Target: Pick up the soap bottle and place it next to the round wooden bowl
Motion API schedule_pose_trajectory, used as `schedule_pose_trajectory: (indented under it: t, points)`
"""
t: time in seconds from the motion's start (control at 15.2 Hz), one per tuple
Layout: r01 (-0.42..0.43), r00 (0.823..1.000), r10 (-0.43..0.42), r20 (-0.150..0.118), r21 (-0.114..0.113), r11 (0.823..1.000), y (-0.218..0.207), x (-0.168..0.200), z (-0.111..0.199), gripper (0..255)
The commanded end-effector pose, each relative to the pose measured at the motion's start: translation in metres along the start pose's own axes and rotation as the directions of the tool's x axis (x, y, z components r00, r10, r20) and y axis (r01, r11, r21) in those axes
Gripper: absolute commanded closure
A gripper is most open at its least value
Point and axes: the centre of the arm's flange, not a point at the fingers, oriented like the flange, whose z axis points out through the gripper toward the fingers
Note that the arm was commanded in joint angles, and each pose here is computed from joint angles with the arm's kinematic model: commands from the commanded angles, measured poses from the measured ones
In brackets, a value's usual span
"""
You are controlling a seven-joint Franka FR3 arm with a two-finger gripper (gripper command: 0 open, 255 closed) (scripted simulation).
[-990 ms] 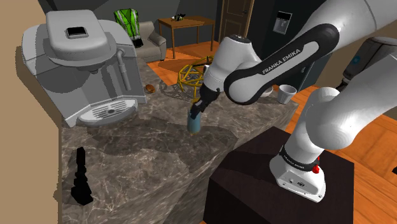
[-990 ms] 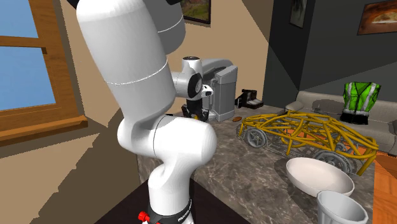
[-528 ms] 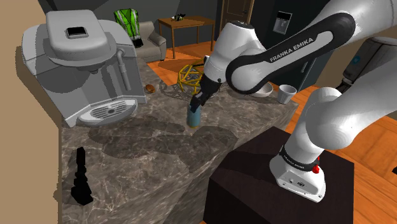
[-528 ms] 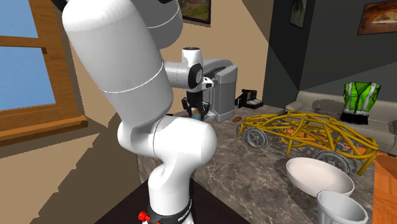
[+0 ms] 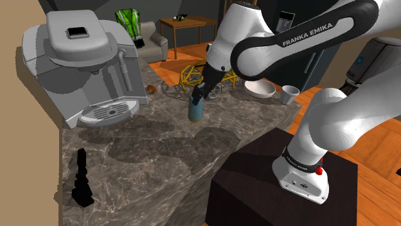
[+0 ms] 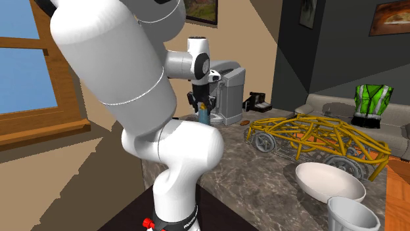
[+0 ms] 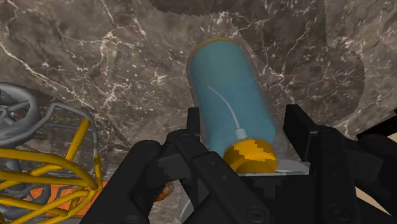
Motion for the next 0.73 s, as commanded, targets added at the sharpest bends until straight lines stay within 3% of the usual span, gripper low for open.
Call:
schedule_pose_trajectory:
  t: [0.0, 0.66]
  points:
    - [0.0, 1.0, 0.0, 0.001, 0.0, 1.0, -0.001, 0.003, -0.01, 255]
    - [0.0, 1.0, 0.0, 0.001, 0.0, 1.0, -0.007, 0.02, -0.06, 255]
